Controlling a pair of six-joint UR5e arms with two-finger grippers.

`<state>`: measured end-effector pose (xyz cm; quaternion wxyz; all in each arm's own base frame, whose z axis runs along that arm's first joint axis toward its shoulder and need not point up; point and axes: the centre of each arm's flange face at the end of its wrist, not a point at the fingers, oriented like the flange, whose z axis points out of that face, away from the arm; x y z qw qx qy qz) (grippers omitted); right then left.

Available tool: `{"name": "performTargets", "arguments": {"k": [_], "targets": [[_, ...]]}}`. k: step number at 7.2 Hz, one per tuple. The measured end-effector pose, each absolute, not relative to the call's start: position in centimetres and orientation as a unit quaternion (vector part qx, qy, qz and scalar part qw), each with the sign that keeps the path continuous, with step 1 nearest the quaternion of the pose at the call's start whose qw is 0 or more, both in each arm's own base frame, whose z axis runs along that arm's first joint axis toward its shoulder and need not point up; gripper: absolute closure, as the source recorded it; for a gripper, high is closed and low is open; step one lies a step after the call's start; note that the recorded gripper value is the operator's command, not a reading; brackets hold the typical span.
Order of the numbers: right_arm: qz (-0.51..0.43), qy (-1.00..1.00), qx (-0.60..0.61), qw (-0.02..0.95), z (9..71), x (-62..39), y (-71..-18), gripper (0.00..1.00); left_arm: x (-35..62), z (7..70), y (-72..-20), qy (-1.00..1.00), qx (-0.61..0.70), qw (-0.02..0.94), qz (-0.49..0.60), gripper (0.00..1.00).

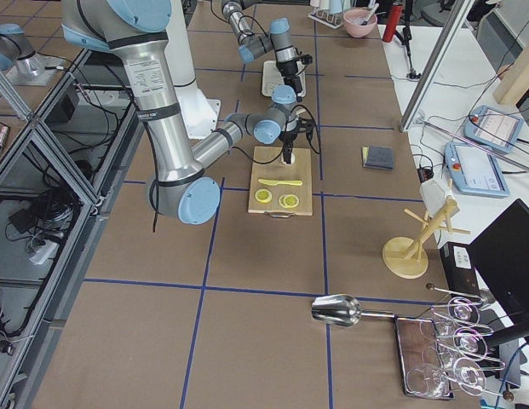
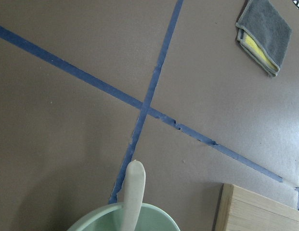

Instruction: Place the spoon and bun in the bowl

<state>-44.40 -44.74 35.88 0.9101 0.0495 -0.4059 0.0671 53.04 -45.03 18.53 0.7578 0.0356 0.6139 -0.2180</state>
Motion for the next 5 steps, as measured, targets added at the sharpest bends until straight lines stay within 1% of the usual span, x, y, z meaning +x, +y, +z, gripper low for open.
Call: {"name": "performTargets", "arguments": {"k": [1, 5], "targets": [[0.066, -0.404, 0.049, 0.911, 36.1, -44.7, -44.6, 1.00, 50.8, 18.9, -45.4, 0.617, 0.032, 0.756, -0.217, 0.00], [0.062, -0.406, 0.052, 0.910, 35.7, -44.9, -44.2, 1.00, 43.4, 20.2, -48.6, 0.604, 0.025, 0.763, -0.231, 0.00]]}}
